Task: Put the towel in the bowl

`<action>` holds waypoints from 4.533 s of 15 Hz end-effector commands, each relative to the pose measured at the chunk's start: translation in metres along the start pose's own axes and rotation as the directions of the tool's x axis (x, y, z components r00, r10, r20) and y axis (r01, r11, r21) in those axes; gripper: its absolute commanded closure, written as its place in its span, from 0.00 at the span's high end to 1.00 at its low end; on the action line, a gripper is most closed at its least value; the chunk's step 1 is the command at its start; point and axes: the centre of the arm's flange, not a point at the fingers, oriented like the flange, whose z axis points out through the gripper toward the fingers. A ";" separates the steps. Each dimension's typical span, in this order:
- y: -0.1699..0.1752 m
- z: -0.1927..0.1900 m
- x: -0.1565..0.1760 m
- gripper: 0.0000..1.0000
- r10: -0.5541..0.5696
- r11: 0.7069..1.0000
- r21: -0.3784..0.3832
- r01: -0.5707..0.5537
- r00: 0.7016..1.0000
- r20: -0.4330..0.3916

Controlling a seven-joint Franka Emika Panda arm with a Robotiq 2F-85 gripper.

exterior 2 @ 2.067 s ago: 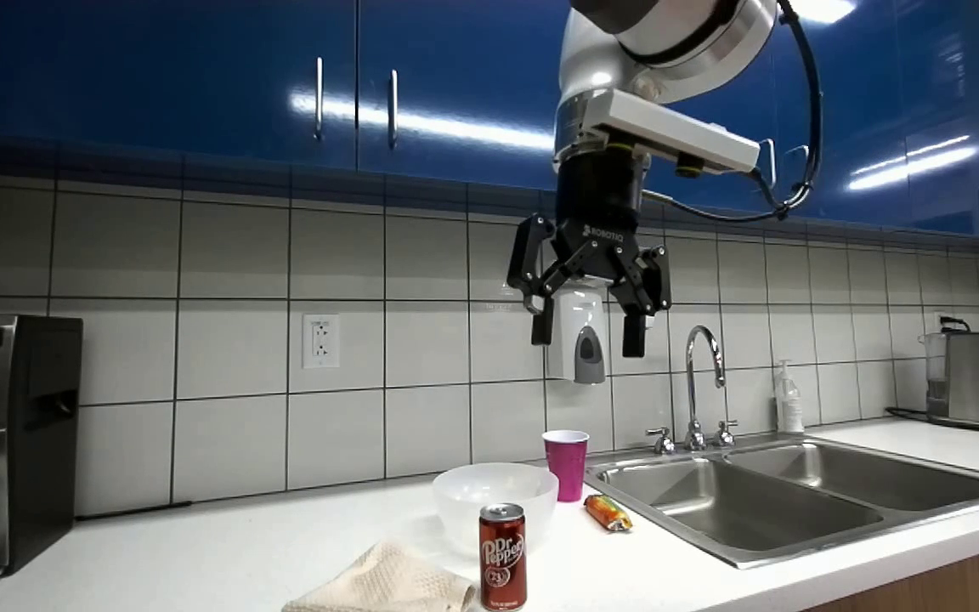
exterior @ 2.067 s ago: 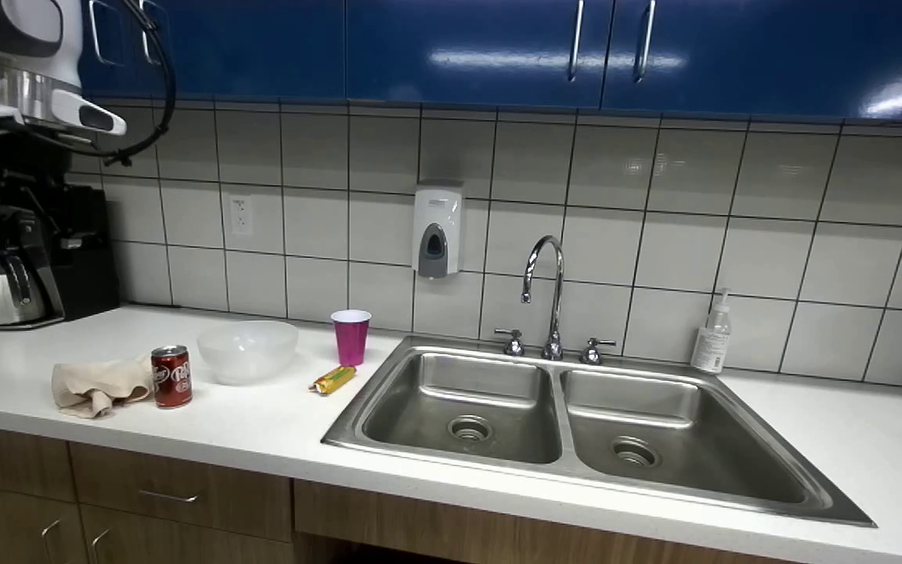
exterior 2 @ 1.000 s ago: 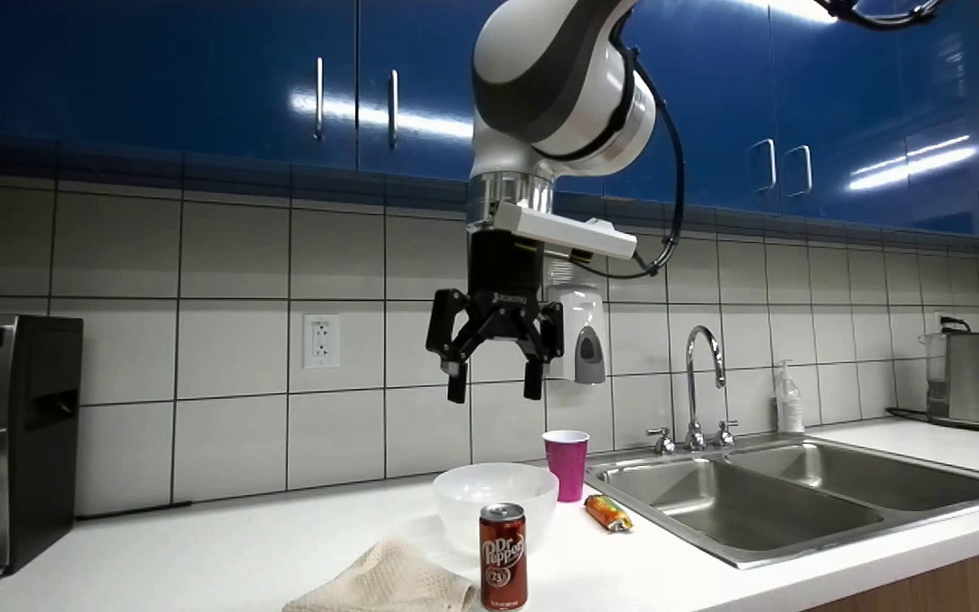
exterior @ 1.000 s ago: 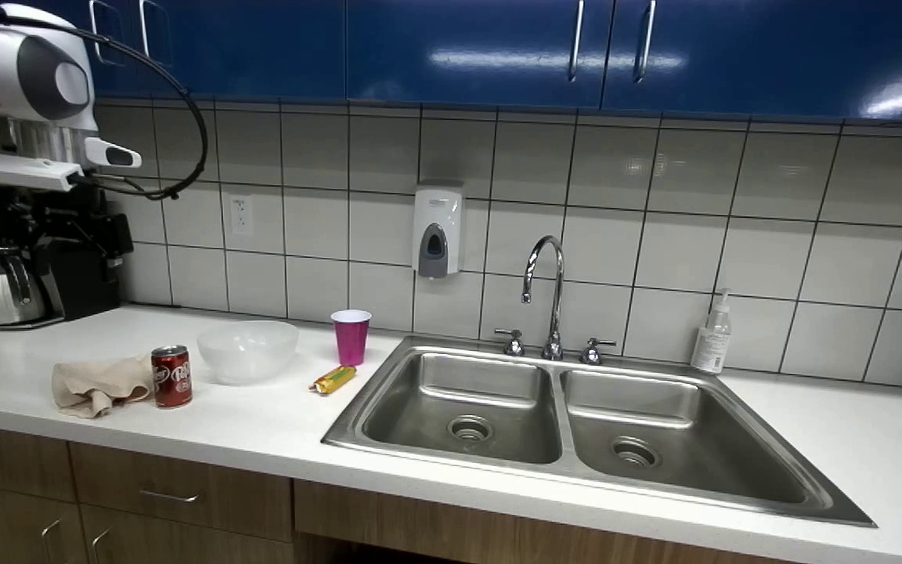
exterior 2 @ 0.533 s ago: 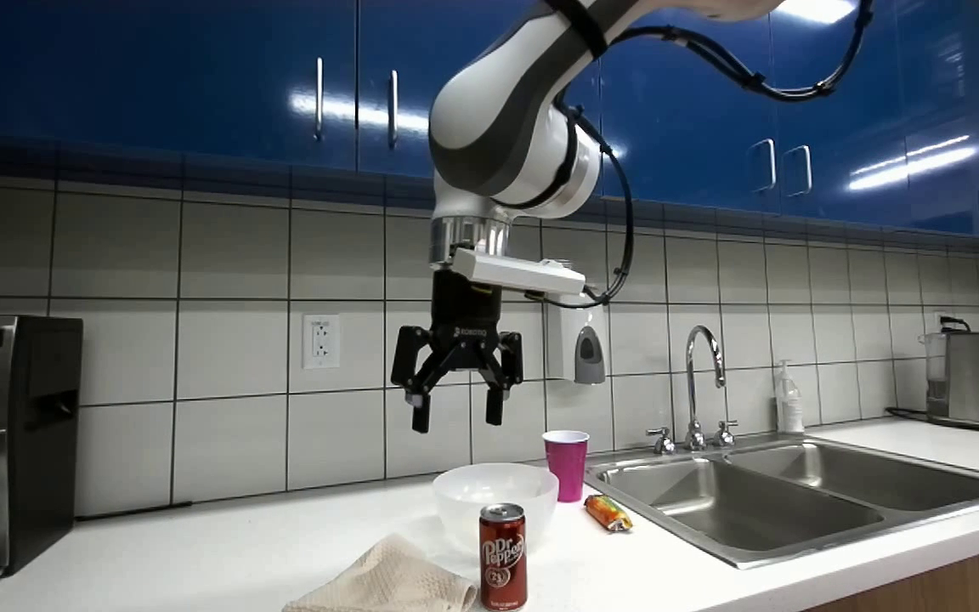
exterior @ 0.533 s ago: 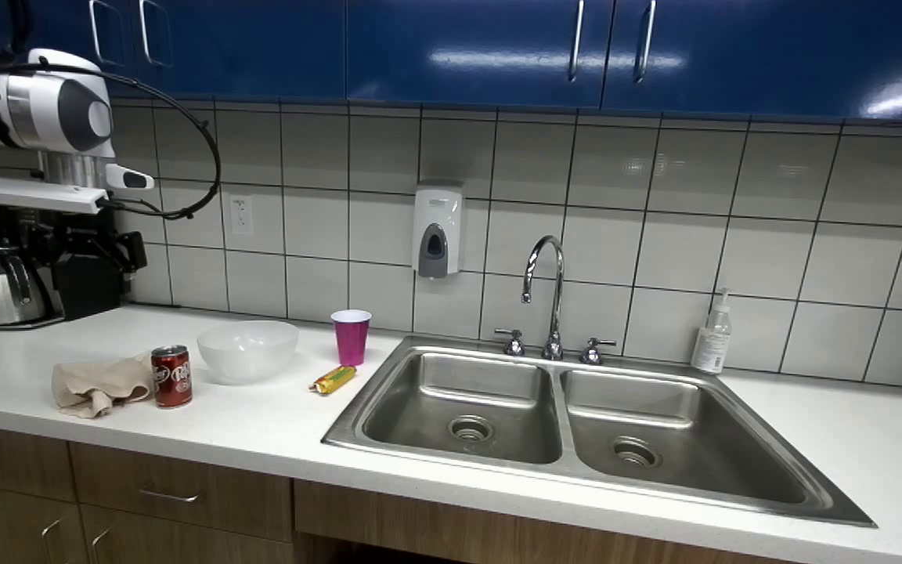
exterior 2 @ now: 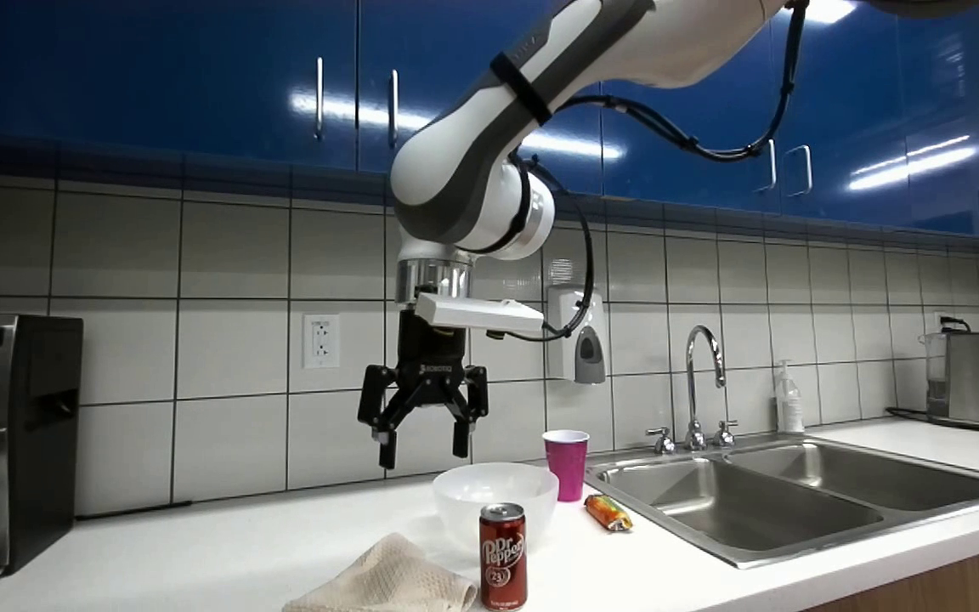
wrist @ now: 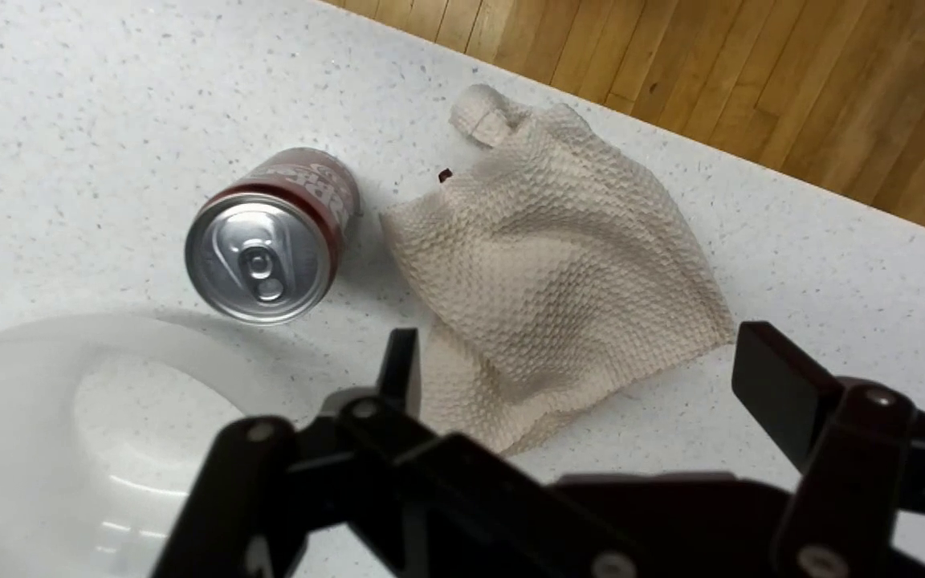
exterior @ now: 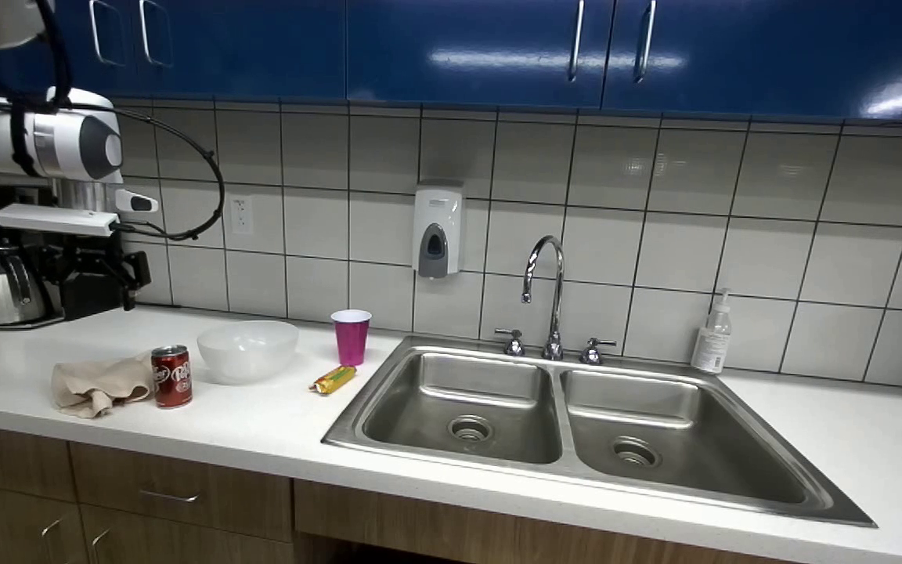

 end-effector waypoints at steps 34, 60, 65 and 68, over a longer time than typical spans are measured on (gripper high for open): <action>-0.008 0.139 0.063 1.00 -0.226 0.972 -0.034 0.233 0.964 0.139; -0.006 0.144 0.062 0.00 -0.229 0.972 -0.017 0.234 0.963 0.144; -0.007 0.142 0.062 0.01 -0.230 0.972 -0.019 0.235 0.963 0.141; -0.009 0.130 0.061 0.01 -0.238 0.970 -0.023 0.242 0.964 0.119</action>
